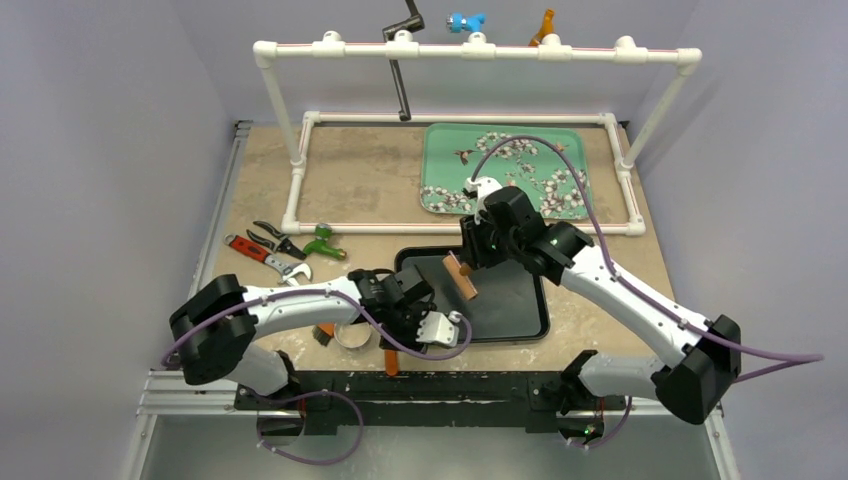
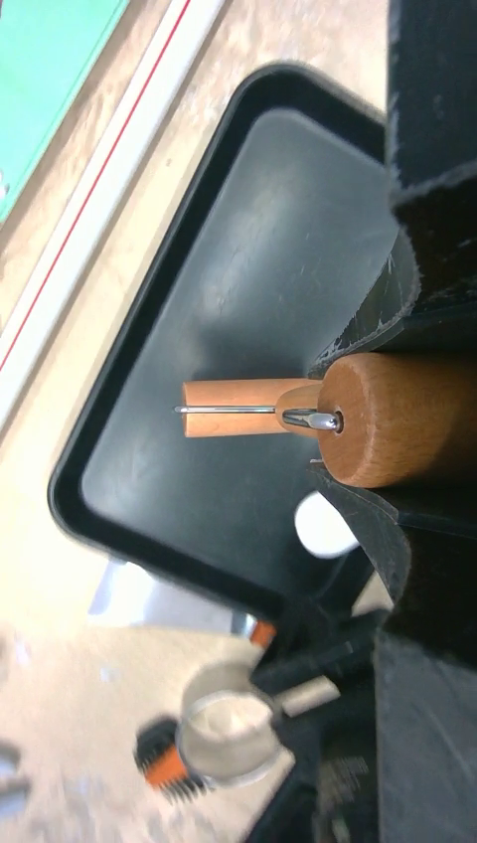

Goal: Roll out the dumpling wrappers from the dough

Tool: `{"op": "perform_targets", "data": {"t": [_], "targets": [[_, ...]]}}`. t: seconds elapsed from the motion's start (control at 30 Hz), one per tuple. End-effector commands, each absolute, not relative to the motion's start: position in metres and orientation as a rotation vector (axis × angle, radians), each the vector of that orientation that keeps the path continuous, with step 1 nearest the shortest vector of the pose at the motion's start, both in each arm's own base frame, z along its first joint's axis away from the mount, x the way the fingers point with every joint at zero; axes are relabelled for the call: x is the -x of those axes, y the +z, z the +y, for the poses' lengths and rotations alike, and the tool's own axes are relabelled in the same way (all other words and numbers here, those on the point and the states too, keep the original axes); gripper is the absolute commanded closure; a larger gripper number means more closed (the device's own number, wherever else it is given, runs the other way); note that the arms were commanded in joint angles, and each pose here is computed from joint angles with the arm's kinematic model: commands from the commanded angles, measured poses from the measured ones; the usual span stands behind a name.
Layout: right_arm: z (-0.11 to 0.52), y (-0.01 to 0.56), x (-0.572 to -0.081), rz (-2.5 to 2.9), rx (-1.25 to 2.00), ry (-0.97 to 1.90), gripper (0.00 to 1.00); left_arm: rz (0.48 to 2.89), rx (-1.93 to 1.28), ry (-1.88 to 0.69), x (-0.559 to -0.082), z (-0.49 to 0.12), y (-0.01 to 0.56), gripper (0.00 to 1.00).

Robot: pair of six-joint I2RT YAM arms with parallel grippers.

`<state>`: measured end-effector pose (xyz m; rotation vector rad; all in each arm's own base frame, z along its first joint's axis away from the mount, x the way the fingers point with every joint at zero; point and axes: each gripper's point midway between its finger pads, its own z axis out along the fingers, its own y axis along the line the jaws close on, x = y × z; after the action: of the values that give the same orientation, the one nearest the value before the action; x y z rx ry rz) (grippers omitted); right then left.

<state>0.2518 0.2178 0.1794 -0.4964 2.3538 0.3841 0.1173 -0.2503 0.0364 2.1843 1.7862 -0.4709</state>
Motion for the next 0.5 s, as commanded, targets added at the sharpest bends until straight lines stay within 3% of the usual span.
{"op": "perform_targets", "data": {"t": [0.0, 0.2, 0.47], "targets": [[0.244, 0.193, -0.228, 2.281, 0.599, 0.646, 1.0, 1.709, -2.141, -0.292, -0.145, -0.267, 0.033, 0.47], [0.259, 0.179, -0.205, 2.321, 0.616, 0.833, 1.0, 1.671, -2.241, -0.236, -0.129, -0.266, 0.02, 0.5], [0.277, 0.156, -0.204, 2.287, 0.675, 0.935, 1.0, 1.692, -2.226, -0.153, -0.141, -0.27, 0.014, 0.77]]}}
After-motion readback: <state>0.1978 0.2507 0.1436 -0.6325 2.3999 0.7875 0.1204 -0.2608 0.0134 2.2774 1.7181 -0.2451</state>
